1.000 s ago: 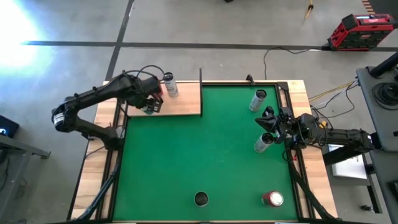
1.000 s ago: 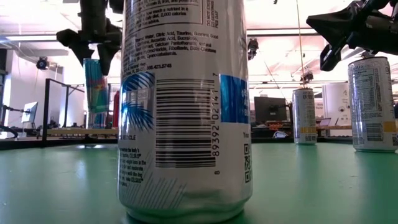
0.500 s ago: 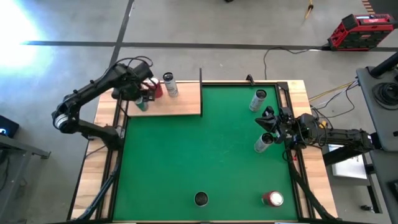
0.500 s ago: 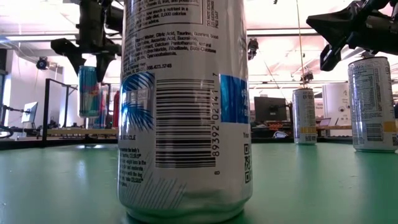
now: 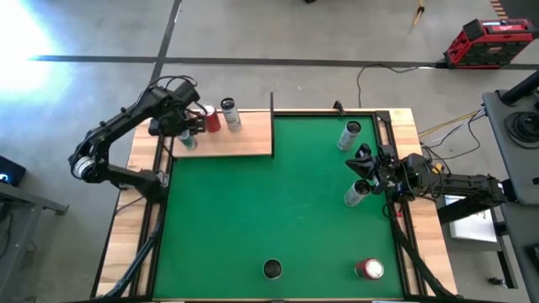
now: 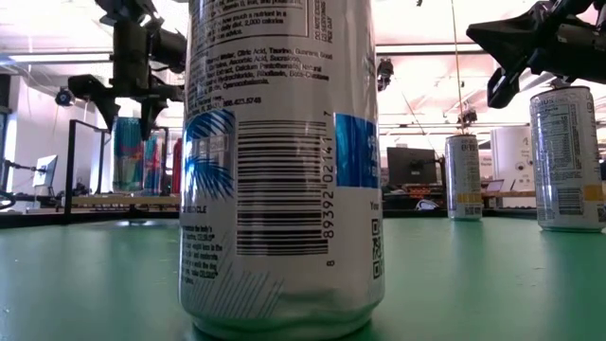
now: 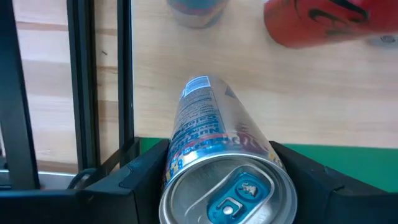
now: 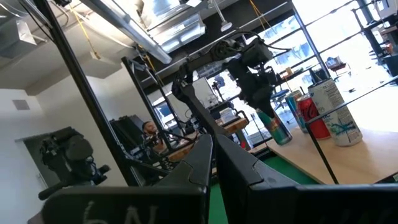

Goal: Place canned beverage on shelf
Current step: Put the blue soda can on the shelf aligned with the other blue soda can, then move the white blue soda can to the top center of the table

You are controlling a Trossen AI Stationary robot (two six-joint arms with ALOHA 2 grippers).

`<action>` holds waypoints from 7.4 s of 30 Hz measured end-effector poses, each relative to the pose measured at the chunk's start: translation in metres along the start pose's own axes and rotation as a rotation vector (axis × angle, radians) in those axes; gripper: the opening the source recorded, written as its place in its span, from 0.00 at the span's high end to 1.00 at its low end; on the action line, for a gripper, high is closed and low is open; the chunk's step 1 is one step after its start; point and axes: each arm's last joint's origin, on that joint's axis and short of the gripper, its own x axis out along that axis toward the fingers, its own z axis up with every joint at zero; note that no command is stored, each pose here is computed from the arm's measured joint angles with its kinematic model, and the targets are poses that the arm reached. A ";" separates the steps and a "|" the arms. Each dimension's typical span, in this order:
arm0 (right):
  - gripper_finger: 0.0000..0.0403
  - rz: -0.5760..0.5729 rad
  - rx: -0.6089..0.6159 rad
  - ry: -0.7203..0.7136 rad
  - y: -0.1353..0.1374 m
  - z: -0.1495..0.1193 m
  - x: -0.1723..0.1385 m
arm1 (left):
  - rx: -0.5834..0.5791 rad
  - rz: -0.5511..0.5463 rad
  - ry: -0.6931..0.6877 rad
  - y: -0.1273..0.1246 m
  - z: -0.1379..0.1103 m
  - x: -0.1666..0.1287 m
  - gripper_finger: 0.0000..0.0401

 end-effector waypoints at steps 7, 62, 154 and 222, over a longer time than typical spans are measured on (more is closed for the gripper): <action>0.97 0.000 0.000 0.000 0.000 0.000 0.000 | -0.051 -0.003 0.001 0.008 0.006 0.008 0.44; 0.97 0.000 0.000 0.000 0.000 0.000 0.000 | 0.128 -0.035 0.012 0.017 0.018 0.001 0.40; 0.97 0.000 0.000 0.000 0.000 0.000 0.000 | -0.501 0.032 0.056 0.009 0.013 0.009 0.46; 0.97 0.000 0.000 0.001 0.000 0.000 0.000 | 0.015 -0.101 0.124 -0.021 -0.028 -0.006 0.02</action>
